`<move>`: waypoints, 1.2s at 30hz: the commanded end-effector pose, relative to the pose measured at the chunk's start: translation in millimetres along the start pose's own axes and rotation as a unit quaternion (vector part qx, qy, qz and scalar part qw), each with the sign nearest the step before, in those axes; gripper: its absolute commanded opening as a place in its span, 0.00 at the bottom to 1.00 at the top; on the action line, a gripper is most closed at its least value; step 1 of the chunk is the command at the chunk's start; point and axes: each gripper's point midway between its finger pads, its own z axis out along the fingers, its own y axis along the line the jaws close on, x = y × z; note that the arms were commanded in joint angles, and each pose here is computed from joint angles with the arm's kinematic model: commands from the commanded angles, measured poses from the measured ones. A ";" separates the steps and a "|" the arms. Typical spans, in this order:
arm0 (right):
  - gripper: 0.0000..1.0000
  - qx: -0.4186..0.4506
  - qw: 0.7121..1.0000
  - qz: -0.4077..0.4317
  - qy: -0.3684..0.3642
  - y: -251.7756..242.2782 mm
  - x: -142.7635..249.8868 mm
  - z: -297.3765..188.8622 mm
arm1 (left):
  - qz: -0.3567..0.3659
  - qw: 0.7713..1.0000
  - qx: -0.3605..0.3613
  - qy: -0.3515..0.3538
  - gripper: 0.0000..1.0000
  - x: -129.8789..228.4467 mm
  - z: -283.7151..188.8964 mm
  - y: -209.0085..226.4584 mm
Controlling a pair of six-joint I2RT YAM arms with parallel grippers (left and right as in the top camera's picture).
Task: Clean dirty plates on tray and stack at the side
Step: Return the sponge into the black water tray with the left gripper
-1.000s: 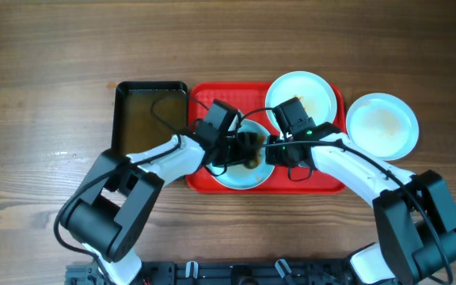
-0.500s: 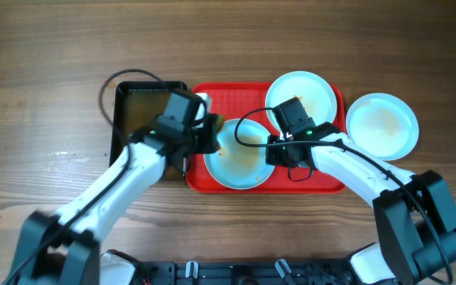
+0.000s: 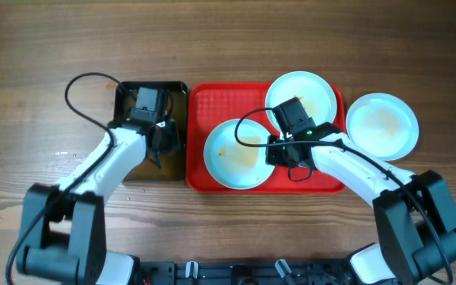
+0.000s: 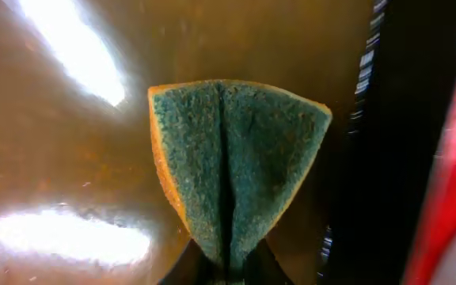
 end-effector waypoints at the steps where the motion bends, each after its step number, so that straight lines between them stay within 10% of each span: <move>1: 0.04 -0.003 1.000 -0.004 -0.004 2.0 -1.2 -3.1 | 0.008 0.999 -0.020 0.029 0.34 11.1 18.0 8.1; 4: 0.05 -0.004 1.000 -0.004 -0.005 2.1 -1.6 -3.1 | 0.010 0.999 -0.021 0.031 0.86 11.3 21.7 8.6; 9: 0.06 -0.005 1.000 -0.004 -0.006 2.7 -2.3 -3.1 | 0.007 1.000 -0.006 -0.010 0.89 -9.3 22.4 1.2; 14: 0.06 -0.005 1.000 -0.004 -0.007 2.8 -2.6 -3.1 | 0.007 1.000 0.029 -0.003 0.80 -8.6 34.0 -11.9; 18: 0.06 -0.004 1.000 -0.004 -0.006 2.5 -2.0 -3.1 | 0.008 0.999 0.037 -0.004 0.08 -9.9 36.2 -15.2; 19: 0.06 -0.005 1.000 -0.004 -0.006 2.5 -2.1 -3.1 | 0.007 0.999 0.036 -0.013 0.04 -14.0 34.9 -15.0; 22: 0.06 -0.004 1.000 -0.004 -0.004 2.0 -1.3 -3.1 | 0.007 0.999 0.022 -0.034 0.04 -25.2 28.1 -11.4; 24: 0.06 -0.003 1.000 -0.004 -0.004 1.9 -1.0 -3.1 | 0.006 0.999 0.023 -0.034 0.48 -26.6 21.3 -12.0; 29: 0.06 -0.004 1.000 -0.004 -0.004 2.0 -1.2 -3.1 | 0.004 0.994 0.061 0.087 0.56 29.3 13.3 -19.4; 34: 0.06 -0.007 1.000 -0.004 -0.002 3.2 -0.5 -3.1 | 0.004 0.995 0.062 0.084 0.39 27.9 14.1 -19.7; 36: 0.06 -0.007 1.000 -0.004 -0.002 3.2 -0.7 -3.1 | 0.006 0.996 0.046 0.073 0.07 23.3 15.3 -14.8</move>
